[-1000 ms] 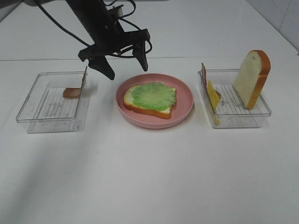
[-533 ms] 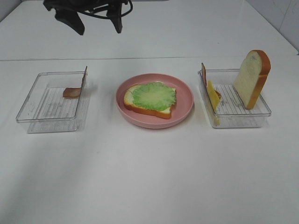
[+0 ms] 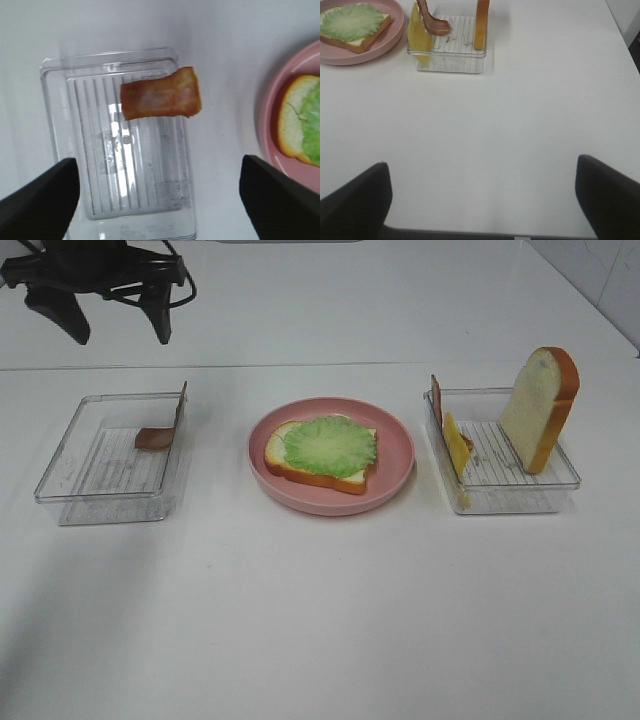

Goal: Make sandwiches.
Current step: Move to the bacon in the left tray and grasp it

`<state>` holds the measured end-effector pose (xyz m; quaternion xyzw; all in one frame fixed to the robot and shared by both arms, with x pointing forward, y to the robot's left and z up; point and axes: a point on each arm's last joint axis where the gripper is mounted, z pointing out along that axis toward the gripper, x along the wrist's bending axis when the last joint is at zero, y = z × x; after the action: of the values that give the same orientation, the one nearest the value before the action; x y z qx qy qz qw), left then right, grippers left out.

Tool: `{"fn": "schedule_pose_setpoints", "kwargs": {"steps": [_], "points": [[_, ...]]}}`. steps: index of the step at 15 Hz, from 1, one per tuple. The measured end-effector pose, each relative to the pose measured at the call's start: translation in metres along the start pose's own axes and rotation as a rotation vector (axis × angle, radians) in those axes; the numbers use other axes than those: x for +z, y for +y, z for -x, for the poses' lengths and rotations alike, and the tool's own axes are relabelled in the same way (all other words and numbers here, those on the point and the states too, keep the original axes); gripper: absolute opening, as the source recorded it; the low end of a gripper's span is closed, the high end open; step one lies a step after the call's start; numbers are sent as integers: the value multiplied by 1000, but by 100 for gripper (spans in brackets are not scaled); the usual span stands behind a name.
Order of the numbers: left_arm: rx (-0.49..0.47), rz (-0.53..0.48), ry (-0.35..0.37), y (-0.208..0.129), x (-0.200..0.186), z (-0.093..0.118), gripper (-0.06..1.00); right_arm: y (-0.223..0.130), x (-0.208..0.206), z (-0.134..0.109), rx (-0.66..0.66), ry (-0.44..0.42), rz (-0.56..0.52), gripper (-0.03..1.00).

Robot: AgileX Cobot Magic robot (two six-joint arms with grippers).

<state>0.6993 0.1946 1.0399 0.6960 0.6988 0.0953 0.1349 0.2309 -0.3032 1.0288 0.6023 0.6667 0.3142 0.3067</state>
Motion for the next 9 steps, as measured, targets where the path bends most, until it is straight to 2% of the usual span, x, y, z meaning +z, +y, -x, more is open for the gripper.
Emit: {"fn": "schedule_pose_setpoints", "kwargs": {"steps": [2, 3, 6, 9], "points": [[-26, -13, 0, 2, 5, -10, 80, 0, 0, 0, 0, 0, 0, 96], [-35, -44, -9, 1, 19, -10, 86, 0, 0, 0, 0, 0, 0, 96], [-49, -98, -31, -2, 43, -7, 87, 0, 0, 0, 0, 0, 0, 96], [-56, -109, -34, -3, 48, -7, 87, 0, 0, 0, 0, 0, 0, 96]]}}
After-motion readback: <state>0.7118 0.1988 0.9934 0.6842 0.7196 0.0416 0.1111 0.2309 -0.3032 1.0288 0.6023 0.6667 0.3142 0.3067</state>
